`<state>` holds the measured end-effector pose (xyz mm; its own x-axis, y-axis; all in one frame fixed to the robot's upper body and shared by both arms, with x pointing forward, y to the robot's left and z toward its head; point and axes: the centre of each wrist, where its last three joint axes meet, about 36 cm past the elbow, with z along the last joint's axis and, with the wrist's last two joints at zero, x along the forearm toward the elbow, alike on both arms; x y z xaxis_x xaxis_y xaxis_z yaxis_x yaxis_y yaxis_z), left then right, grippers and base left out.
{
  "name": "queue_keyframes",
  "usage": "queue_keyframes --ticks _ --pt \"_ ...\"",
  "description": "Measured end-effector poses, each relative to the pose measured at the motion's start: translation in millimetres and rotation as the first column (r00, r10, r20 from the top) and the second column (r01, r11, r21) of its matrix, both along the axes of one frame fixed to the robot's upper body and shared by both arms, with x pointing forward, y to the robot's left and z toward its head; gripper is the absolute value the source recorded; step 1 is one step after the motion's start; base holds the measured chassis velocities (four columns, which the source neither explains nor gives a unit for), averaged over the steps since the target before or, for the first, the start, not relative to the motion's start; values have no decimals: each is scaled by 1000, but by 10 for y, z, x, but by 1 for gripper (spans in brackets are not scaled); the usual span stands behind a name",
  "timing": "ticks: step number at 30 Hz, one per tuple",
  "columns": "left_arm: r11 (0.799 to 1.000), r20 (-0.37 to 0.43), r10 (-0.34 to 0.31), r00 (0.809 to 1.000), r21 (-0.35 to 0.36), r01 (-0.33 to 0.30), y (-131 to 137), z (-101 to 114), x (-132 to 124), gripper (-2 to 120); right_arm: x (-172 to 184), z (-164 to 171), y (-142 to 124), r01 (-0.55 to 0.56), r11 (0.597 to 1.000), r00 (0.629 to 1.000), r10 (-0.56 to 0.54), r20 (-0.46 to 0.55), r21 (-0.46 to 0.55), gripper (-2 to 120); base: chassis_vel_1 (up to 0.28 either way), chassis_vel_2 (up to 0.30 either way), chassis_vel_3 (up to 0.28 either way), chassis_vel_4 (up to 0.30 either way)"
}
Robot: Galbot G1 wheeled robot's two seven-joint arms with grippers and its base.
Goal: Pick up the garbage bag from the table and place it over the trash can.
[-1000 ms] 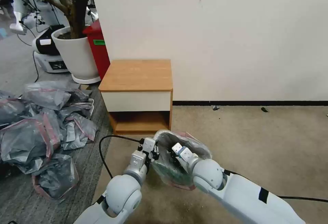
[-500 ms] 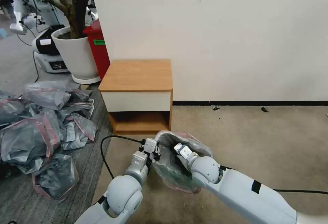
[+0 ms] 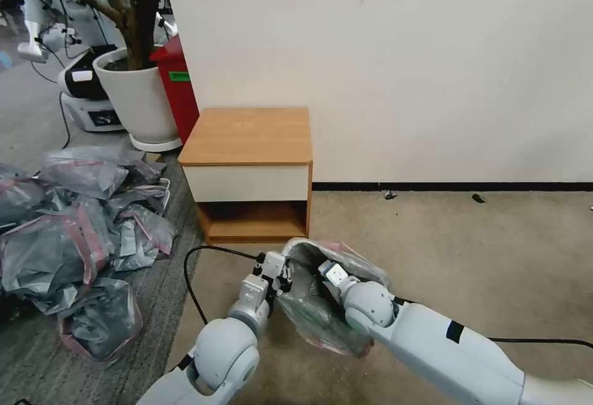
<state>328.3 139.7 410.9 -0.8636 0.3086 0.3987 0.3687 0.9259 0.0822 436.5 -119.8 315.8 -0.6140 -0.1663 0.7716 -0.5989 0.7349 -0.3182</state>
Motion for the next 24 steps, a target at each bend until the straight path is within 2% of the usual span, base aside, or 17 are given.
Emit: queue_keyframes --ticks 9,24 --pt "1000 -4 -2 1000 1 2 5 -5 -13 2 -4 -51 63 -4 1000 1000 4 -3 -8 0 0 0 0 0" --pt "1000 -9 1 1000 -11 -1 23 3 22 2 -66 -20 17 4 1000 1000 -4 3 0 0 0 0 0 0"
